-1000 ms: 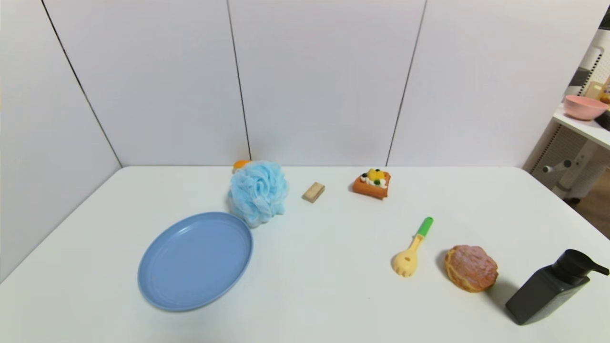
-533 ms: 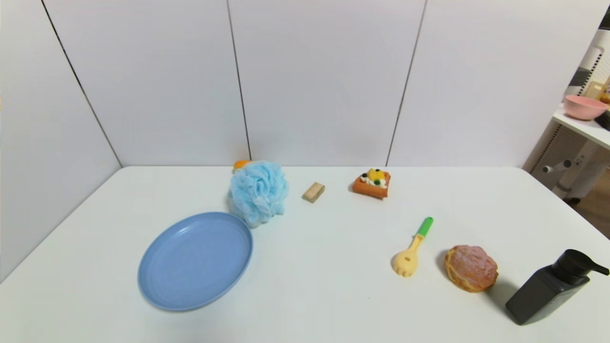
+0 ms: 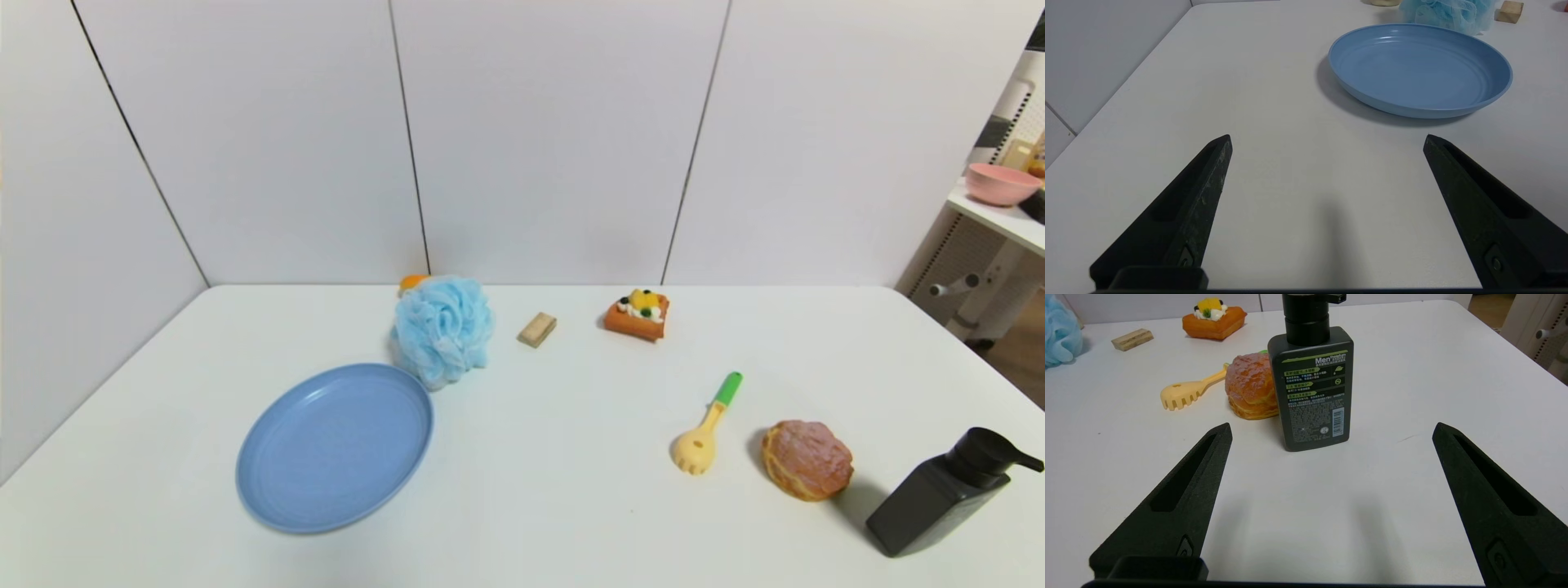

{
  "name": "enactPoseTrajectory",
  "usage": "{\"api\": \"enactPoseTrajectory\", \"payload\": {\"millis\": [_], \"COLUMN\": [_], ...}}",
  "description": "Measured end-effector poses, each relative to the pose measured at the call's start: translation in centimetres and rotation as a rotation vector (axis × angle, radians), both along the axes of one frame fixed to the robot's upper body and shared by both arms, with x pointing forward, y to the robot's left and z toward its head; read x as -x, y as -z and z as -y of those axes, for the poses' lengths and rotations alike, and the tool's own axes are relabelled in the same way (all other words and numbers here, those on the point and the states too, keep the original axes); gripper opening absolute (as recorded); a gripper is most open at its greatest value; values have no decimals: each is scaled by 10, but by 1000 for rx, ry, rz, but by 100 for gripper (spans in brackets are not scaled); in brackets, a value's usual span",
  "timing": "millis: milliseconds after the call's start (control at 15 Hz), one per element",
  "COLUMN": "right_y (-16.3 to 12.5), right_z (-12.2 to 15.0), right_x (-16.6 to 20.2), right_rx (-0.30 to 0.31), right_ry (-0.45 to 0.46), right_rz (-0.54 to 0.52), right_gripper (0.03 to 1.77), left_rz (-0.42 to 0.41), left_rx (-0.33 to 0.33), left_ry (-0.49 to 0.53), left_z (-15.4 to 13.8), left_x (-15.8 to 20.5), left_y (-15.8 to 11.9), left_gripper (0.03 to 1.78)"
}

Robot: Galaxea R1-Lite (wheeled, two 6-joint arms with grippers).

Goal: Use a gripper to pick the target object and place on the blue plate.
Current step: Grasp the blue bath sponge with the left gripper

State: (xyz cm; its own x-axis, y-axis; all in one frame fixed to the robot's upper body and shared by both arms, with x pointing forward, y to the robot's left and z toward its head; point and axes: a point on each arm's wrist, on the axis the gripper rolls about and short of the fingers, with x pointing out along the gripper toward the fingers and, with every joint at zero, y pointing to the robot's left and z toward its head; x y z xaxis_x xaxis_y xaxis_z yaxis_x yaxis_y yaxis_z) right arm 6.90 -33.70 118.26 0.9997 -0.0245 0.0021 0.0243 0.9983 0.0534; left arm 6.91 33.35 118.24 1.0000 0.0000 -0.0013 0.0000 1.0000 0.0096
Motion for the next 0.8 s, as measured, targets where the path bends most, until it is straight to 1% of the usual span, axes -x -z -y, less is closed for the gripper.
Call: {"api": "enactPoseTrajectory", "payload": {"millis": [200,333,467,600,800], "right_y": [0,0,0,0,0], "right_z": [0,0,0,0,0], "right_x": [0,0,0,0,0], "right_rx": [0,0,0,0,0], "right_ry": [0,0,0,0,0], "right_rz": [0,0,0,0,0], "right_gripper": [170,170,170,170,170], "left_rz": [0,2,2,5,11], "left_rx": [-5,-54,-89,-113,-136], "left_ry": [0,1,2,17,64], "left_z": [0,0,0,0,0], "left_x": [0,0,0,-5,-27], "left_y": [0,-4,-20,-55,-128], "left_gripper": [169,169,169,169,169]}}
